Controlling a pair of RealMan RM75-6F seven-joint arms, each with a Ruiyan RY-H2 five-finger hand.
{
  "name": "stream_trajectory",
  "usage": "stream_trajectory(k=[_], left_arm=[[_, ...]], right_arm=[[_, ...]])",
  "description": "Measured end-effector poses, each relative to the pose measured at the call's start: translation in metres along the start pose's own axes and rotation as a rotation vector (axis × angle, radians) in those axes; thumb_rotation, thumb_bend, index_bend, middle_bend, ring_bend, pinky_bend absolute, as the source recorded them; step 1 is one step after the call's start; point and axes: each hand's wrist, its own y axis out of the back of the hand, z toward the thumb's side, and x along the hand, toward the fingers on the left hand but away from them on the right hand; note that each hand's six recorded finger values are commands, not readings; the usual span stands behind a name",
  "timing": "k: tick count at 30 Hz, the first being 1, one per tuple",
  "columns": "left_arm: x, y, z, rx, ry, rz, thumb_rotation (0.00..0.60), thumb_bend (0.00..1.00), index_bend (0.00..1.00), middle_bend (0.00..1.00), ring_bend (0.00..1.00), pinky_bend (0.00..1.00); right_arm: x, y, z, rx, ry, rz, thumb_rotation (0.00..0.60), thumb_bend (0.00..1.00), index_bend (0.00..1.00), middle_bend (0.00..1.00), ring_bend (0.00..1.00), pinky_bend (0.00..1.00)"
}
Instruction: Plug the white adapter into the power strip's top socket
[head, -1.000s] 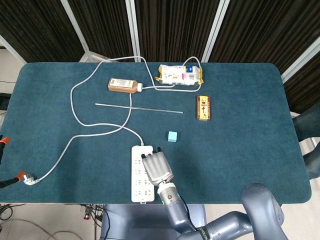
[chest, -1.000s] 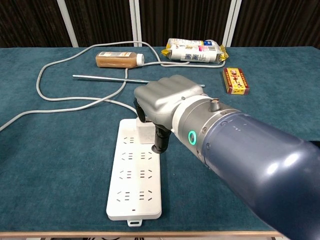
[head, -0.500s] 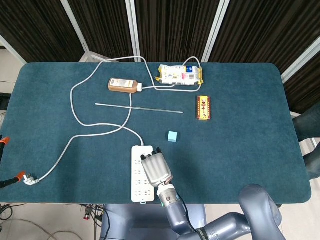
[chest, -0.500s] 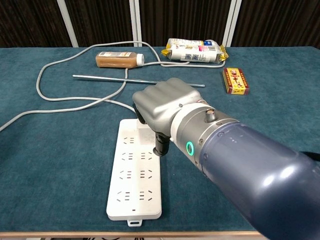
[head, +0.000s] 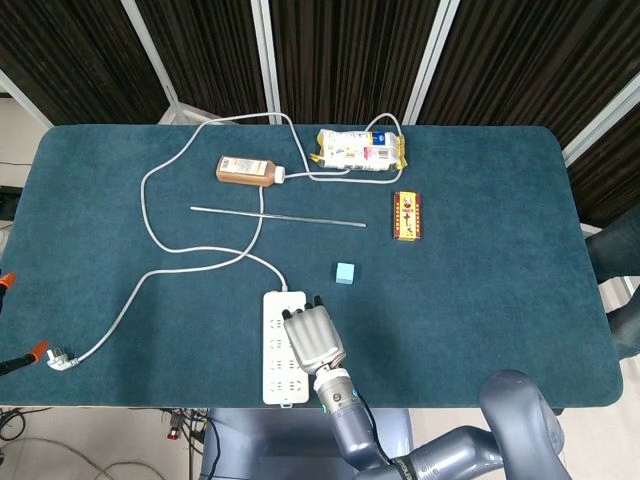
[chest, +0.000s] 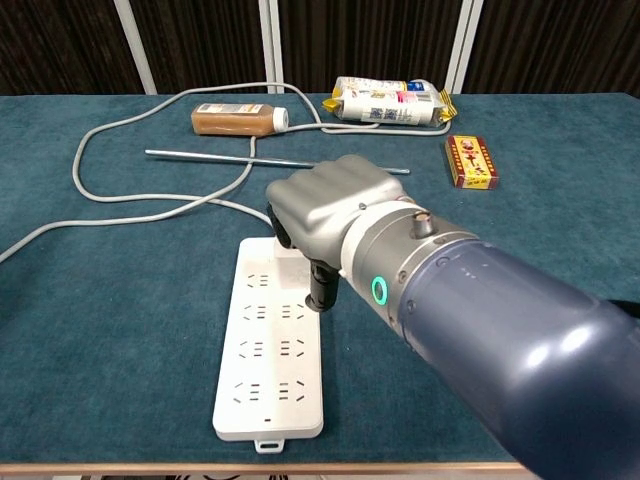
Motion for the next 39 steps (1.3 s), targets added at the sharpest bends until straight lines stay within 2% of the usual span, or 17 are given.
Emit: stream_trajectory(k=[7,9,13,16,21,25,30,33,39], left_arm=[[-0.001,0.002,0.0,-0.003,0.002,0.009,0.6,0.13,0.11,0.0,0.0,0.0],[-0.002,0.002,0.0,-0.004,0.003,0.012,0.6,0.13,0.11,0.0,0.0,0.0],[-0.002,0.003,0.0,-0.01,0.002,0.016,0.6,0.13,0.11,0.0,0.0,0.0],[-0.003,0.005,-0.001,-0.014,0.001,0.021,0.6,0.13,0.11,0.0,0.0,0.0],[-0.003,0.005,0.0,-0.018,-0.006,0.022,0.6,0.13,0.11,0.0,0.0,0.0],[-0.004,0.005,0.003,-0.02,-0.021,0.028,0.6,0.13,0.11,0.0,0.0,0.0],[-0.005,0.005,0.007,-0.024,-0.037,0.042,0.6,0.13,0.11,0.0,0.0,0.0],[-0.005,0.004,0.008,-0.022,-0.042,0.048,0.6,0.13,0.11,0.0,0.0,0.0],[-0.003,0.004,0.006,-0.024,-0.036,0.056,0.6,0.13,0.11,0.0,0.0,0.0]], right_arm=[[0.008,0.043,-0.016,-0.099,-0.016,-0.082,0.6,0.33,0.37,0.45,0.43,0.29],[0.012,0.058,-0.024,-0.128,-0.024,-0.109,0.6,0.33,0.31,0.44,0.42,0.3],[0.024,0.085,-0.047,-0.171,-0.046,-0.159,0.6,0.32,0.16,0.31,0.29,0.26],[0.033,0.102,-0.073,-0.207,-0.082,-0.201,0.6,0.32,0.12,0.22,0.19,0.21],[0.049,0.113,-0.12,-0.305,-0.148,-0.289,0.6,0.32,0.1,0.16,0.13,0.13],[0.063,0.106,-0.152,-0.397,-0.169,-0.353,0.6,0.33,0.1,0.14,0.1,0.11],[0.086,0.08,-0.191,-0.47,-0.152,-0.443,0.6,0.32,0.1,0.14,0.09,0.11],[0.101,0.05,-0.214,-0.434,-0.14,-0.47,0.6,0.32,0.1,0.14,0.09,0.1],[0.137,-0.019,-0.255,-0.28,-0.171,-0.457,0.6,0.32,0.1,0.14,0.09,0.09]])
